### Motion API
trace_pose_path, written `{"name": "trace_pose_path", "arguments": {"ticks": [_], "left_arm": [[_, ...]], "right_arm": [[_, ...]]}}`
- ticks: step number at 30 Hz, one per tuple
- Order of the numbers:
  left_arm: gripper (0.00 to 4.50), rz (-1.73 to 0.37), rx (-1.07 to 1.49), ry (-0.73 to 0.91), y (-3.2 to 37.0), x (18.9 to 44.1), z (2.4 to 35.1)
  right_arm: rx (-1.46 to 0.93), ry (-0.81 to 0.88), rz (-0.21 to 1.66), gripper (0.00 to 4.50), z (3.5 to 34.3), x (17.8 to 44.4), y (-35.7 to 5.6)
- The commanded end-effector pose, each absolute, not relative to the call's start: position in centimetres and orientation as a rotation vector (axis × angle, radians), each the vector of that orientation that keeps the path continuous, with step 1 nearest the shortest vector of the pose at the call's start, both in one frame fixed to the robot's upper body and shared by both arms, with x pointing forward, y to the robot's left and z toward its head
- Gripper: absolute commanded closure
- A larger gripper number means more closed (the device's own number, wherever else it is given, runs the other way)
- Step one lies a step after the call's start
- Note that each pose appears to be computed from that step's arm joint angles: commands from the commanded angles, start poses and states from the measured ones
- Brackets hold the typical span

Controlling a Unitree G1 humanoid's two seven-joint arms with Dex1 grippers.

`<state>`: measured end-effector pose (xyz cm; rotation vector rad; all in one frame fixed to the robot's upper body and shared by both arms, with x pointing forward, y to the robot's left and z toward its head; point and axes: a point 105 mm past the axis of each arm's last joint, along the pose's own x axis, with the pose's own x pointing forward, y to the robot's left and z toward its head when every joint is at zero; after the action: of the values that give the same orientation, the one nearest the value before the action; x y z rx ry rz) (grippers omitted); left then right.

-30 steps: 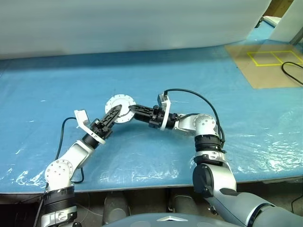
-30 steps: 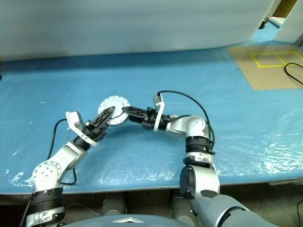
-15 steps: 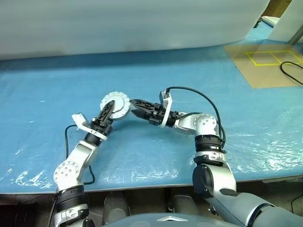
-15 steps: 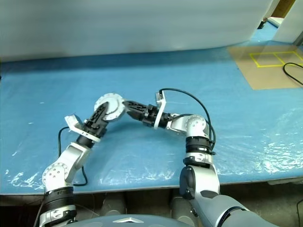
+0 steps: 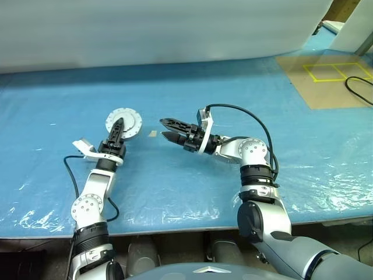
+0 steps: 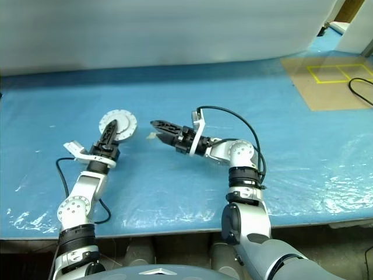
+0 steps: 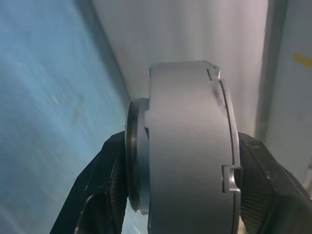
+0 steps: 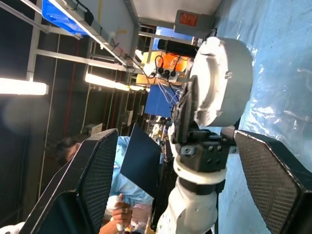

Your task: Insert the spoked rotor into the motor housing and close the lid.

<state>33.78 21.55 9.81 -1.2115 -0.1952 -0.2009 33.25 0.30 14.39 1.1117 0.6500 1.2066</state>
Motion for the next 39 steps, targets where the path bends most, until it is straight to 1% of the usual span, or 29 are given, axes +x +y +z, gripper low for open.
{"name": "trace_pose_path", "arguments": {"ticks": [1, 6, 9, 12, 16, 25, 26, 27, 28, 30, 33, 36, 39], "left_arm": [[1.86, -0.190, -1.100, -0.326, 22.9, 34.6, 11.8], [1.86, -0.067, -0.951, -0.371, 25.4, 36.0, 11.4], [1.86, -0.010, -0.857, -0.348, 26.5, 36.8, 10.7], [1.86, 0.035, -0.833, -0.336, 27.4, 37.2, 10.1], [1.86, 0.107, -0.784, -0.258, 28.2, 37.3, 7.9], [1.86, 0.233, -0.731, -0.210, 29.7, 36.8, 6.1], [1.26, 0.254, -0.724, -0.206, 29.9, 36.6, 5.9], [1.03, 0.282, -0.709, -0.205, 30.3, 36.5, 5.7], [0.68, 0.299, -0.699, -0.205, 30.5, 36.4, 5.7], [0.08, 0.402, -0.644, -0.224, 31.9, 35.8, 5.7], [0.03, 0.531, -0.542, -0.285, 33.8, 34.9, 6.8], [0.03, 0.659, -0.446, -0.307, 35.3, 33.9, 7.4], [0.03, 0.712, -0.345, -0.315, 36.0, 33.5, 8.1]], "right_arm": [[1.108, 0.601, 1.269, 0.49, 15.8, 32.8, 0.5], [1.102, 0.596, 1.278, 0.49, 15.9, 32.7, 0.5], [1.093, 0.597, 1.278, 0.49, 15.8, 32.5, 0.5], [1.090, 0.595, 1.276, 0.49, 15.7, 32.4, 0.4], [1.083, 0.589, 1.275, 0.49, 15.8, 32.4, 0.3], [1.068, 0.595, 1.271, 0.49, 15.5, 32.4, 0.5], [1.065, 0.597, 1.270, 0.45, 15.5, 32.4, 0.5], [1.063, 0.598, 1.271, 0.45, 15.5, 32.4, 0.5], [1.061, 0.599, 1.272, 0.45, 15.4, 32.4, 0.5], [1.054, 0.601, 1.272, 0.45, 15.4, 32.4, 0.6], [1.051, 0.601, 1.272, 0.45, 15.3, 32.3, 0.6], [1.044, 0.604, 1.272, 0.45, 15.1, 32.2, 0.7], [1.035, 0.606, 1.274, 0.45, 15.0, 32.1, 0.7]]}}
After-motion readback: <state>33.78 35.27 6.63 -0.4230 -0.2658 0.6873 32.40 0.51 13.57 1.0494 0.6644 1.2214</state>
